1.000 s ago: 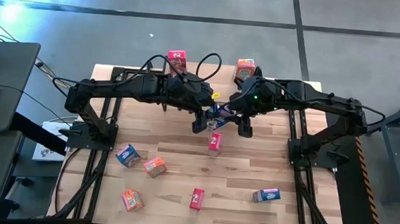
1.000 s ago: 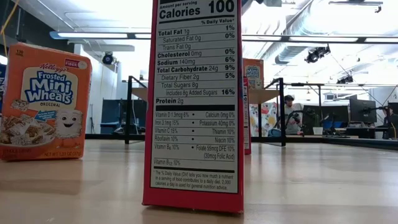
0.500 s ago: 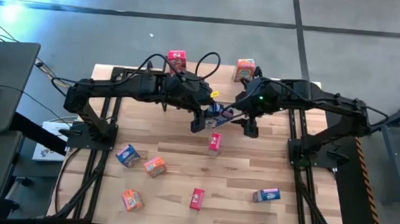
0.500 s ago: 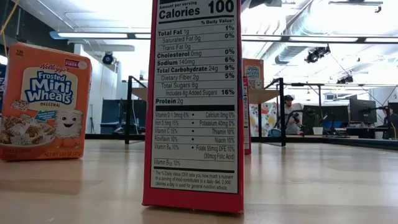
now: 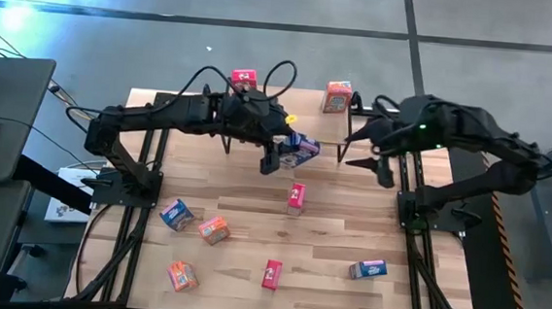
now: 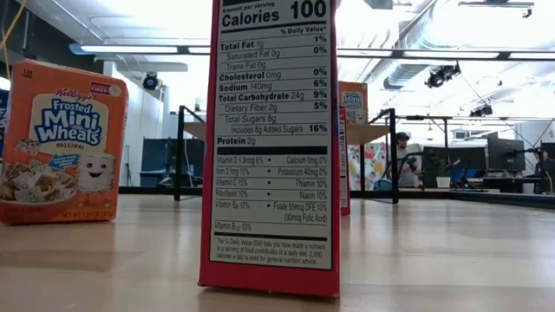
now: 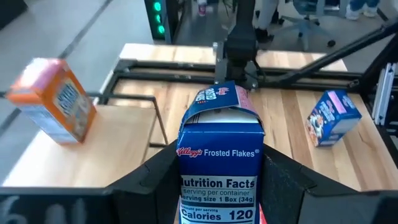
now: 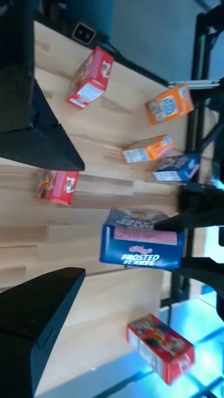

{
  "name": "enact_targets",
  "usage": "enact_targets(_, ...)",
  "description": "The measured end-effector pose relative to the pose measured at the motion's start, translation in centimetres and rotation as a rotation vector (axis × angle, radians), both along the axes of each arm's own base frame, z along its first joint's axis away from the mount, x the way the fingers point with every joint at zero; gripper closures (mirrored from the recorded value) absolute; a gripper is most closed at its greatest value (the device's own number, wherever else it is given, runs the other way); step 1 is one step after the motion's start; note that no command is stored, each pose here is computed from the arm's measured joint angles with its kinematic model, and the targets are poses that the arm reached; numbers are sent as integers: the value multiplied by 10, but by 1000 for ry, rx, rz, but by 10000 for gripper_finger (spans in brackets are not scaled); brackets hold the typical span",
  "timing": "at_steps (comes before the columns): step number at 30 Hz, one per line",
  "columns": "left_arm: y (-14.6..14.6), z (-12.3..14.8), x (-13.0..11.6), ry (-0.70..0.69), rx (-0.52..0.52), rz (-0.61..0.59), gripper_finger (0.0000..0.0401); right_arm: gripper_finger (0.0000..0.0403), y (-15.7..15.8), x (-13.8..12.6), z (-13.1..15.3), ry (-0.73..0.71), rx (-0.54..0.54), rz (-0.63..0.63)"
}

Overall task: Stack cereal on shelf
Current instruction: Put the top blue cereal box on the shelf

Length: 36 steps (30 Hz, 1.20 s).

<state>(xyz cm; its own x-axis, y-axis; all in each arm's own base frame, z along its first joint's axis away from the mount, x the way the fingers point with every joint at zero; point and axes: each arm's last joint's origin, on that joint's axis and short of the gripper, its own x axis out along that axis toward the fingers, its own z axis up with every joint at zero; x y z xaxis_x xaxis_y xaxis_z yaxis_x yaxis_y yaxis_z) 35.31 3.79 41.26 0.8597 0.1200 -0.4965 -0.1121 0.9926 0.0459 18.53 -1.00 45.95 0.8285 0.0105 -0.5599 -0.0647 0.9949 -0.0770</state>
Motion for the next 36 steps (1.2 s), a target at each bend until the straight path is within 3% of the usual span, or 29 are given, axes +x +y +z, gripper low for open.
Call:
enact_targets(4, 8, 4, -4, -17, 19, 11, 236, 143, 1, -14, 1, -49, 0, -2)
enact_targets(12, 23, 8, -5, -81, 36, 54, 236, 143, 3, -41, -42, -175, 38, -29)
enact_targets(21, 40, -16, -1, -146, 20, 56, 236, 143, 4, -62, -71, -247, 66, -44)
enact_targets(36, 70, -65, 1, -258, 16, 124, 236, 143, 3, -66, -94, -313, 49, -96)
